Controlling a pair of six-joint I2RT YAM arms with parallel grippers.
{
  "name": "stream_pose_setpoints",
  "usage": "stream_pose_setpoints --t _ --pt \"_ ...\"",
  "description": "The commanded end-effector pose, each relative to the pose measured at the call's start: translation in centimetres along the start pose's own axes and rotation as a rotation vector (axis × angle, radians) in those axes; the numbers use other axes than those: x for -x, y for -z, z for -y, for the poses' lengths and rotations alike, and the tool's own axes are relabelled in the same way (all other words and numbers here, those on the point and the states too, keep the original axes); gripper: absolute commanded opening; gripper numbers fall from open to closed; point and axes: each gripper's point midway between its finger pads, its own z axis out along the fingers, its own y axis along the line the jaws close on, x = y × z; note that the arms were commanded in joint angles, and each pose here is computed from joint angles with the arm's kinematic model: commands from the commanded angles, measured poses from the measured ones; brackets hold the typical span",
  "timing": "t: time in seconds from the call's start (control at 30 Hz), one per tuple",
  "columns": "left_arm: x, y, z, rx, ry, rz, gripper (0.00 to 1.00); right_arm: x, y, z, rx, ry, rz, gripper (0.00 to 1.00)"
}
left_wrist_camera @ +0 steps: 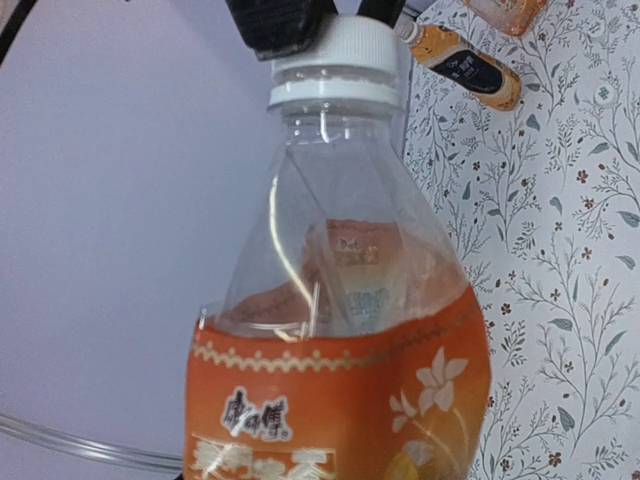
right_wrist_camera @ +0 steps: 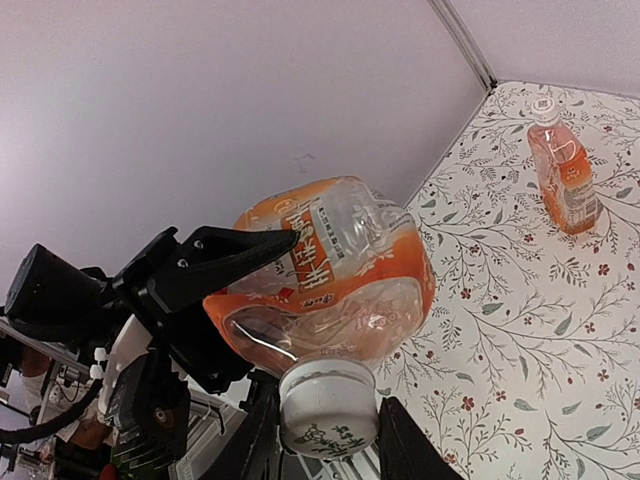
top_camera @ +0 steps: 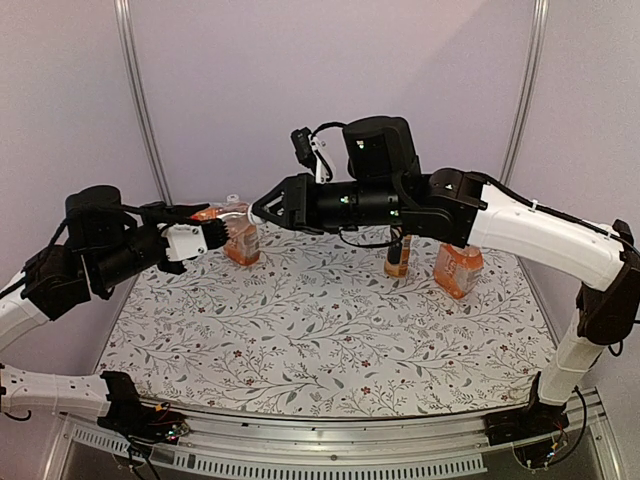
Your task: Unscrew the bottle caps
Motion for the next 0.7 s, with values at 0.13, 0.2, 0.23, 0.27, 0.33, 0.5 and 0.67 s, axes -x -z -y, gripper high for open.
stream_pose_setpoints --t 0.13,0.2,0.23,0.27,0.33,0.5,0.67 --pt "0.59 -0.11 0.18 0.006 -0.002 0.026 0.18 -0.7 -0.59 0.25 0.008 0.002 -0.022 0.34" --pt "0.59 -0.12 0.17 0.006 -0.002 0.026 0.18 -0.84 -0.71 0.4 0.005 0.001 -0.026 0.34" --pt "0.57 -0.15 0.23 0.005 -0.002 0.026 0.18 -0.8 -0.72 0.41 0.004 0.001 -0.026 0.35" --pt "0.56 -0.16 0.26 0.005 -0.002 0.025 0.18 -0.88 -0.76 0.43 0.004 0.001 -0.029 0.36" --pt "0.6 -0.17 0.23 0.006 -0.002 0.026 0.18 -0.9 -0.89 0.63 0.0 0.001 -0.03 0.37" --pt "0.59 -0.19 0.29 0.004 -0.004 0.026 0.18 -1.06 -1.0 0.82 -0.006 0.001 -0.035 0.3" --pt "0.66 -0.15 0.23 0.006 -0.001 0.03 0.18 -1.02 -0.9 0.76 -0.005 0.002 -0.037 0.15"
